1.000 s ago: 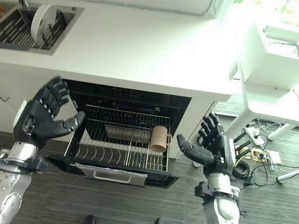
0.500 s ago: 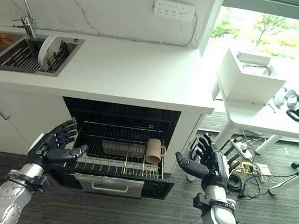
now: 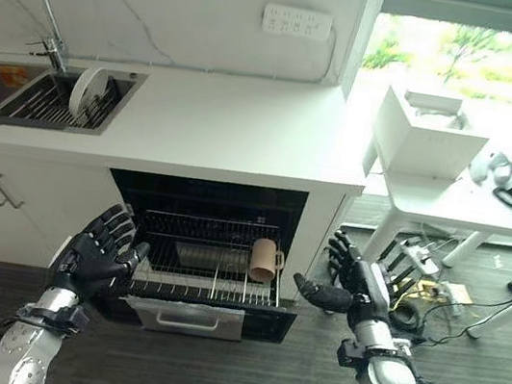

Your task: Place the dishes in the dishwasher.

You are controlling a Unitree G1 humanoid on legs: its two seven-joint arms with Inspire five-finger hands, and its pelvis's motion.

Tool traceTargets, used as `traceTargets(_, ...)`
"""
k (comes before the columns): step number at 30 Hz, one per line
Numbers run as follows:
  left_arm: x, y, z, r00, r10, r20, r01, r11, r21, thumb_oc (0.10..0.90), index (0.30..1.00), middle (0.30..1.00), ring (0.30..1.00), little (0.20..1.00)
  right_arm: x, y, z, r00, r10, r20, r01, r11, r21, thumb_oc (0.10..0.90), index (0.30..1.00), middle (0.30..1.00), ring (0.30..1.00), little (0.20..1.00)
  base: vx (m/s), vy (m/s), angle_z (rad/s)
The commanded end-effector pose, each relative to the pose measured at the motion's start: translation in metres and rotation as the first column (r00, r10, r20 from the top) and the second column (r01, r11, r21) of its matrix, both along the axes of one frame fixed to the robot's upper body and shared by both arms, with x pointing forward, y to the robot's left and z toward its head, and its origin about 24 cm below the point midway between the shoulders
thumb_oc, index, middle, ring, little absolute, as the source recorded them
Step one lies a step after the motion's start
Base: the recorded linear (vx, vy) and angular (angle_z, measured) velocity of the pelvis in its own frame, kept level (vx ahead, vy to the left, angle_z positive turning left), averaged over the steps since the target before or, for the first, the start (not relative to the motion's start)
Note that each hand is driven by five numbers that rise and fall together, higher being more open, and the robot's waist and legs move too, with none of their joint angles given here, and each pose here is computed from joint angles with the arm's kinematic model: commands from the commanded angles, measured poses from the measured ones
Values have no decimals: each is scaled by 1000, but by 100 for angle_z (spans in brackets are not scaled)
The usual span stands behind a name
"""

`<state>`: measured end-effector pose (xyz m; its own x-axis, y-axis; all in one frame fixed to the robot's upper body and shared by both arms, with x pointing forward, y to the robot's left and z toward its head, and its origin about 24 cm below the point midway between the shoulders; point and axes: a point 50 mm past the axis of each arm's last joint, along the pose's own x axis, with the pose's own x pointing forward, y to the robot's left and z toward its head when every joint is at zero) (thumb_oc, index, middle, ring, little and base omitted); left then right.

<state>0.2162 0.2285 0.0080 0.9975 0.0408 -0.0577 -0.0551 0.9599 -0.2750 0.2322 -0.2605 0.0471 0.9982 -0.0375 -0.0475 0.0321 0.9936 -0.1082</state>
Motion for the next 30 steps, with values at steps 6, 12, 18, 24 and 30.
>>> traceTargets(6, 18, 15, 105, 853, -57, 519, -26, 988, 151, 800, 900, 900, 900, 900, 2, -15, 76, 947, -2, 321, 49, 989, -139, 800, 900, 900, 900, 900, 124, 480, -2)
traceTargets(12, 19, 15, 138, 800, -124, 587, -26, 970, 241, 800, 900, 900, 900, 900, -2, -4, 73, 934, -62, 353, 99, 991, -87, 800, 900, 900, 900, 900, 133, 461, 16)
traceTargets(18, 19, 10, 140, 794, -136, 592, -26, 966, 257, 800, 900, 900, 900, 900, 8, 3, 84, 910, -62, 410, 110, 990, -94, 800, 900, 900, 900, 900, 92, 213, -30)
traceTargets(24, 23, -3, 138, 793, -156, 589, 21, 973, 228, 800, 900, 900, 900, 900, 7, 5, 90, 872, -113, 476, 147, 989, -34, 800, 900, 900, 900, 900, 115, -79, 6)
traceTargets(30, 21, -1, 135, 791, -122, 600, 29, 986, 163, 800, 900, 900, 900, 900, 9, 11, 94, 867, -95, 488, 114, 993, -9, 800, 900, 900, 900, 900, 122, -109, 4)
